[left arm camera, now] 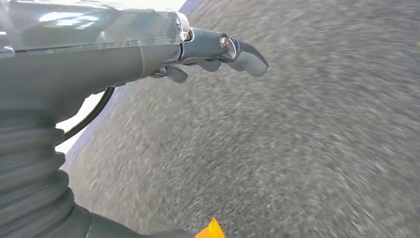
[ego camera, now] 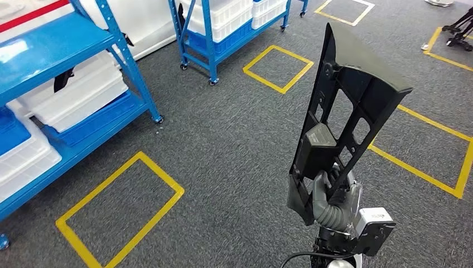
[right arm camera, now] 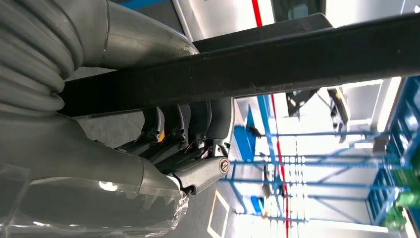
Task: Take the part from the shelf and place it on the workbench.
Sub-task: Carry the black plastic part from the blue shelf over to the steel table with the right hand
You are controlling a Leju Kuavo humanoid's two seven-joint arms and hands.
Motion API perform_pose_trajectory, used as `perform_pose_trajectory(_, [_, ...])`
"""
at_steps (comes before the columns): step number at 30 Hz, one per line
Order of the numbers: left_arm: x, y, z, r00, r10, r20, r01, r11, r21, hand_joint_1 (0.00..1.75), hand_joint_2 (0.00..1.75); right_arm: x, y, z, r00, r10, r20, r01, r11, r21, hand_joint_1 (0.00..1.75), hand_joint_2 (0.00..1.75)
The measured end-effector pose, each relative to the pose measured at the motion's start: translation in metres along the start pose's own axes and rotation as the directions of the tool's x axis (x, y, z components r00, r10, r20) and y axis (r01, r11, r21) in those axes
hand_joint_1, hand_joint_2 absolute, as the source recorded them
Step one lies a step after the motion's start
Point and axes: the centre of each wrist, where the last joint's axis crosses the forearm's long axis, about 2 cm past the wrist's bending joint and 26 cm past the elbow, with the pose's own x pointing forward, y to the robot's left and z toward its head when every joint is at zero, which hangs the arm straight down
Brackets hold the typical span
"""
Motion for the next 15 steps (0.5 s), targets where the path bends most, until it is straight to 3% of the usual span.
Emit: perform_pose_trajectory(15, [0.002, -0.007, 0.004, 0.972, -0.233, 0.019, 0.234, 0.972, -0.012, 0.00, 1.75, 0.001, -0.015, -0.014, 0.993, 0.100, 0.061, -0.099, 0.995, -0.026, 1.75, 1.75])
